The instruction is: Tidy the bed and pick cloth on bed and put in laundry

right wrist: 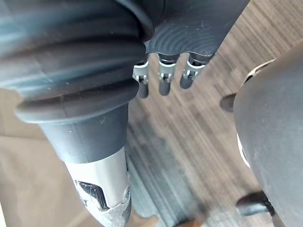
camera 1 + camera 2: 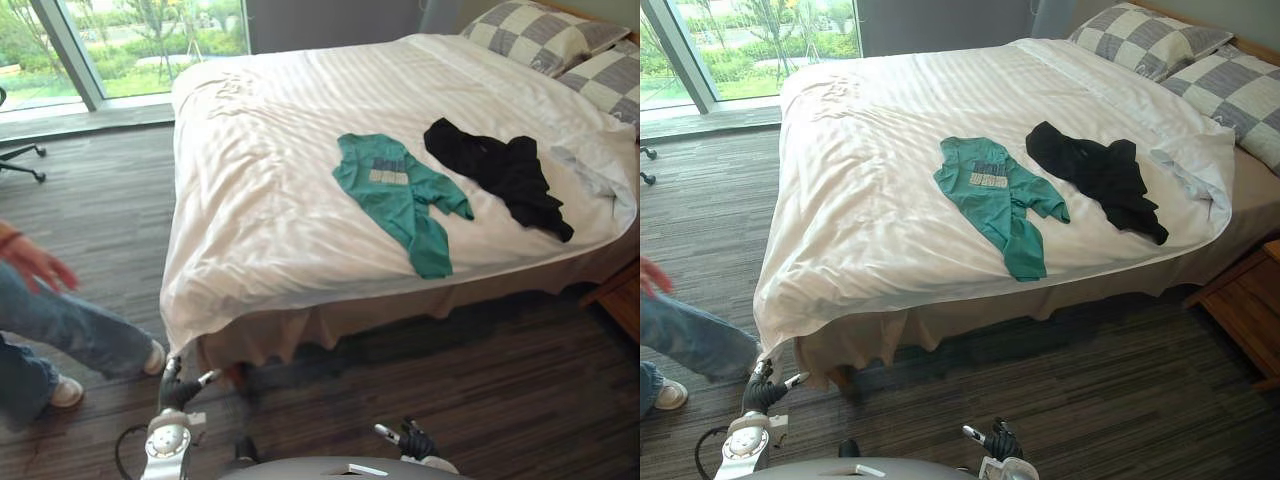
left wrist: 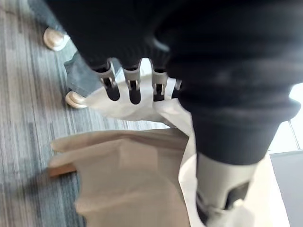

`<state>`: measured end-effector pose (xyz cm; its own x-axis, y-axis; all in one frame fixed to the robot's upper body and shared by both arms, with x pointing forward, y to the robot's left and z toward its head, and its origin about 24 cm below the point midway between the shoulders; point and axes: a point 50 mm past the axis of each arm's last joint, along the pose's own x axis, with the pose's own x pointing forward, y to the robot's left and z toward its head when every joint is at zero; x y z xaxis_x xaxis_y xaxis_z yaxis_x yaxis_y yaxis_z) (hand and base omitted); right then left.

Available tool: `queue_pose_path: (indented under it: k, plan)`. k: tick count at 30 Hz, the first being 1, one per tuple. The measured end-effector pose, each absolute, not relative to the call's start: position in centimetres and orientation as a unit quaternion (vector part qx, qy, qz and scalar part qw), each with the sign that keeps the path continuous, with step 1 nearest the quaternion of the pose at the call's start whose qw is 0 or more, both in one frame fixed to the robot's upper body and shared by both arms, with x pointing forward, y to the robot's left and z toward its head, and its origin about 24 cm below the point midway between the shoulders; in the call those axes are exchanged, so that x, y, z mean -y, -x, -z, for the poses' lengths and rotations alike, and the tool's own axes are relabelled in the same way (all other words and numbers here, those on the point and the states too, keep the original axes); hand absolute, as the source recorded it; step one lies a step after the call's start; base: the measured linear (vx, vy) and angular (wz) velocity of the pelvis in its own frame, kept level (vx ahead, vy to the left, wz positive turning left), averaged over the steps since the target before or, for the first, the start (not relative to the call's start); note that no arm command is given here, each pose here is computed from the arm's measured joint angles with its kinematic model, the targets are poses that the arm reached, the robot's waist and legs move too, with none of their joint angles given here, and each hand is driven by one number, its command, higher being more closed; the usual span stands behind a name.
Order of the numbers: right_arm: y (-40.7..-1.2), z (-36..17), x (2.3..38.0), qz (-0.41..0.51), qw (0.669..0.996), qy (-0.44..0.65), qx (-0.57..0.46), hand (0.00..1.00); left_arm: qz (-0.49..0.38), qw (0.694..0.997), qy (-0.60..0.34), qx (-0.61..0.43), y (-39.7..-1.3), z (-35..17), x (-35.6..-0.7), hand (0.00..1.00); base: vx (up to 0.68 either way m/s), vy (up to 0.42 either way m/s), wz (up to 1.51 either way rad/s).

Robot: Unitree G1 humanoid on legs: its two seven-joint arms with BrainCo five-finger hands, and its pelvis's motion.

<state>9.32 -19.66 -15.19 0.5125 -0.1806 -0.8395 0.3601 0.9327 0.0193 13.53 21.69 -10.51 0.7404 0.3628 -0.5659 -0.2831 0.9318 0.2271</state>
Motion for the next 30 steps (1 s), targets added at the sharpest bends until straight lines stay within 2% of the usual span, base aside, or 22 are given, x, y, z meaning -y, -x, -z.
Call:
queue_pose_path:
  k: [10, 18, 27, 30]
  plan:
    - [-9.6, 15.5, 19.0, 0.151, 0.862, -0.099, -0.473, 0.00, -0.135, 0.918, -0.092, -0.361, -12.1, 12.3, -20.6, 0.00, 0.06, -0.010, 0.05]
    - [-9.9, 15.8, 18.7, 0.146, 0.857, -0.086, -0.486, 0.00, -0.046, 0.887, -0.262, -0.378, -12.1, 13.0, -21.3, 0.00, -0.03, 0.001, -0.03]
    - [-10.7, 16.0, 18.4, 0.124, 0.855, -0.041, -0.501, 0.00, -0.030, 0.846, -0.332, -0.416, -12.6, 13.6, -22.8, 0.00, -0.02, 0.015, -0.09]
    - [-10.8, 16.0, 18.3, 0.125, 0.855, -0.042, -0.502, 0.00, -0.036, 0.847, -0.327, -0.417, -12.6, 13.7, -22.4, 0.00, 0.06, 0.006, -0.04]
